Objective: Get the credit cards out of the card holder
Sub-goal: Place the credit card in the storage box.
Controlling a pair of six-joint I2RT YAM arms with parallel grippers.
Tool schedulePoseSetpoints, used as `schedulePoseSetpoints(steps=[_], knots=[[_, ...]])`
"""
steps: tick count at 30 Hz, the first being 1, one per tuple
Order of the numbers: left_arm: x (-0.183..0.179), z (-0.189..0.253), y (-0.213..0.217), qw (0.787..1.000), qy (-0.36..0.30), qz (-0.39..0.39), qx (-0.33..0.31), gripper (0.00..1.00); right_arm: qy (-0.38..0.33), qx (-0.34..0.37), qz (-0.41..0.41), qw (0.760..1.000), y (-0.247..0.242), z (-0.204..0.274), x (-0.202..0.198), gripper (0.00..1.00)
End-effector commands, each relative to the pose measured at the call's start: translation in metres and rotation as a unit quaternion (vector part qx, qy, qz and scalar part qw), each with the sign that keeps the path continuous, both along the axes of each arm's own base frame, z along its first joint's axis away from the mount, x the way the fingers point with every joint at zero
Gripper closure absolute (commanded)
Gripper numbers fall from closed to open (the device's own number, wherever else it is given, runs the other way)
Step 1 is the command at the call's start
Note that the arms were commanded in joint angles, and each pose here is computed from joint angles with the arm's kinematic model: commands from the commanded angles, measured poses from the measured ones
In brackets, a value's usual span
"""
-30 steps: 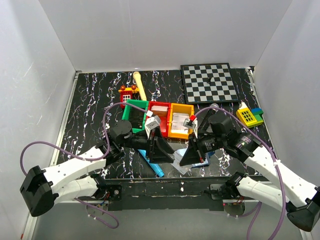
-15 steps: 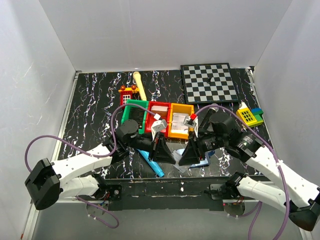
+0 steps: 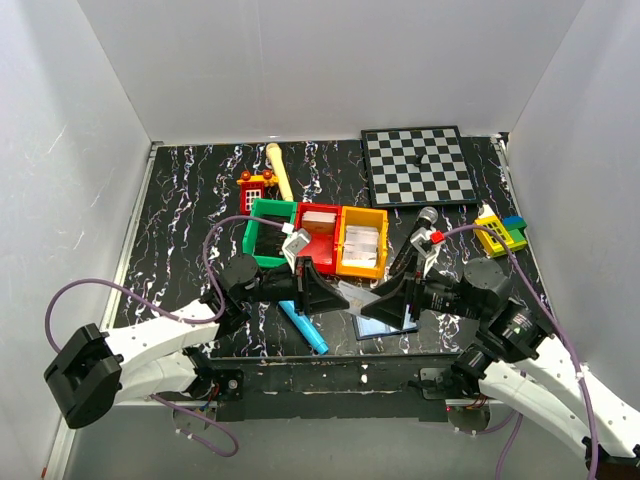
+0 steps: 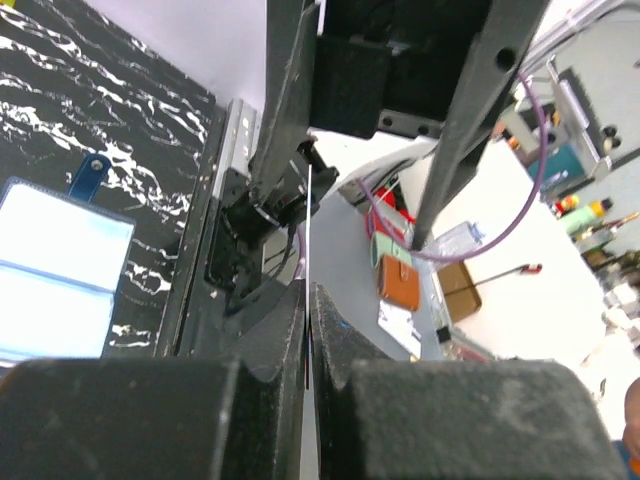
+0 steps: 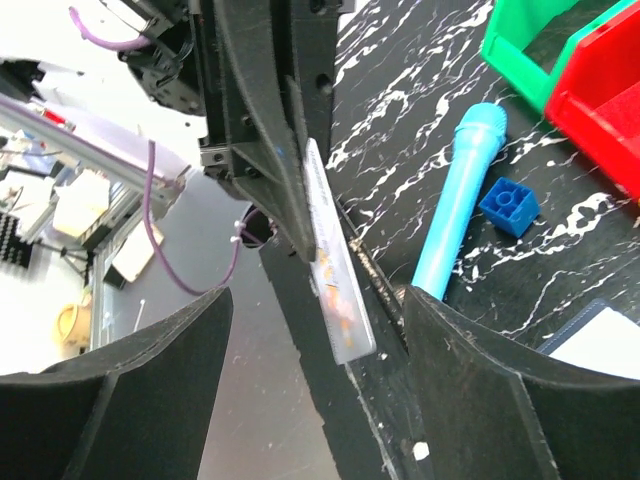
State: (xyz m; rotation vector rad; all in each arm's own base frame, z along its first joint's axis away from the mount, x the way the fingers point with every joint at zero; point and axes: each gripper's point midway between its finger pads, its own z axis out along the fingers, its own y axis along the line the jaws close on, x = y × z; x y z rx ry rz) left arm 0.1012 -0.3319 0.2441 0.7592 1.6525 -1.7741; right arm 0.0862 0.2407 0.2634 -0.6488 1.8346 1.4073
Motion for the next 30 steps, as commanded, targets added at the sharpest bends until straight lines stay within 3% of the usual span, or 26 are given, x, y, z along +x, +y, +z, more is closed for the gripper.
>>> schedulePoseSetpoints(steps=[1, 6, 13, 20, 25, 28, 30], knots=[[0.011, 0.045, 0.005, 0.996, -0.006, 0.046, -0.082, 1.00, -0.017, 0.042, -0.048, 0.998, -0.001, 0.015, 0.015, 0.26], [0.011, 0.055, 0.010, 0.993, -0.009, 0.054, -0.102, 1.00, -0.007, 0.035, -0.047, 0.998, 0.001, 0.008, 0.016, 0.34], [0.007, 0.053, 0.012, 0.992, 0.000, 0.048, -0.118, 1.00, -0.016, 0.083, -0.028, 0.996, 0.009, 0.024, 0.014, 0.49], [0.007, 0.052, 0.012, 0.992, 0.002, 0.048, -0.117, 1.00, -0.022, 0.116, -0.011, 0.993, 0.011, 0.035, 0.008, 0.53], [0.007, 0.051, 0.012, 0.992, 0.002, 0.046, -0.116, 1.00, -0.018, 0.116, -0.003, 0.993, 0.014, 0.034, 0.007, 0.75], [0.007, 0.049, 0.012, 0.993, 0.004, 0.046, -0.113, 1.00, -0.018, 0.114, 0.003, 0.993, 0.015, 0.034, 0.006, 0.95], [0.007, 0.048, 0.012, 0.993, 0.003, 0.047, -0.110, 1.00, -0.016, 0.111, 0.004, 0.994, 0.015, 0.033, 0.005, 0.99]])
